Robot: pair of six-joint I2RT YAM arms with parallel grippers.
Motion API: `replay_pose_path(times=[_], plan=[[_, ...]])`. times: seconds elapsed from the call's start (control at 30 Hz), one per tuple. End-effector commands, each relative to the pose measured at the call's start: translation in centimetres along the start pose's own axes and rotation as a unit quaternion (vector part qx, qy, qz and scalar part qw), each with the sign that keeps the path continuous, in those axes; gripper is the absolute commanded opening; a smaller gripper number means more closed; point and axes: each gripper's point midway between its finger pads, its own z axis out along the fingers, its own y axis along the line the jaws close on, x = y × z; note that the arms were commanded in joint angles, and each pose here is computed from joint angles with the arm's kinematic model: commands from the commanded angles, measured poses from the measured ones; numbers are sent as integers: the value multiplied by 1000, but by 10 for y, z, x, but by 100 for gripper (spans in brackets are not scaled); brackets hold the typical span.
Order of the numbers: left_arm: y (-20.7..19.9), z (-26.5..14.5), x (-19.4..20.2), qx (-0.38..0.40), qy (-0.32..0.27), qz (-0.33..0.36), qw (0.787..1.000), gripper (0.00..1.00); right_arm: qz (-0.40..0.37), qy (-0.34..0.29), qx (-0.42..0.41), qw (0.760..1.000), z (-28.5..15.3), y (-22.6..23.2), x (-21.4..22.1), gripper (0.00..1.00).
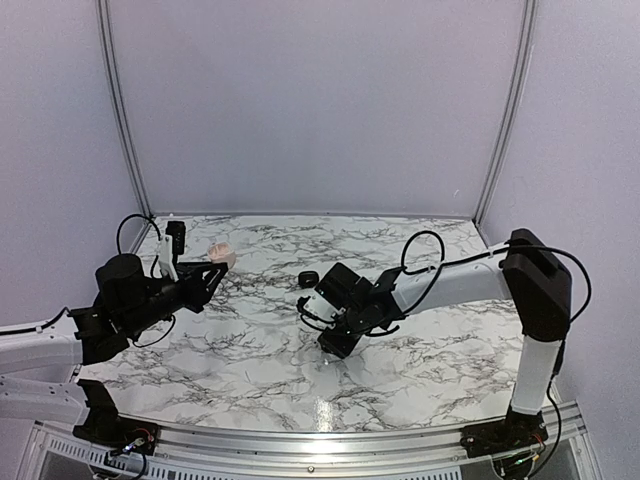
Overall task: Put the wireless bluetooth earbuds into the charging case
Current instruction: Adjust the earbuds at the center of the board.
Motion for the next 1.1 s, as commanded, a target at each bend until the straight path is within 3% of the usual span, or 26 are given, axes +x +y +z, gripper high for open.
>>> replay_pose_path(times=[0.0, 0.2, 0.47, 1.07], plan=[[-2, 0, -12, 3, -19, 3, 1000, 0, 14, -11, 31, 999, -16, -29, -1, 52], [-2, 1, -13, 2, -20, 5, 1000, 0, 22, -36, 14, 999, -26, -35, -11, 50], [-3, 0, -16, 2, -24, 9, 1000, 0, 19, -85, -87, 992, -36, -1, -27, 48], [-9, 0, -9, 24, -15, 8, 1000, 0, -7, -91, -97, 991, -5, 12, -20, 43]])
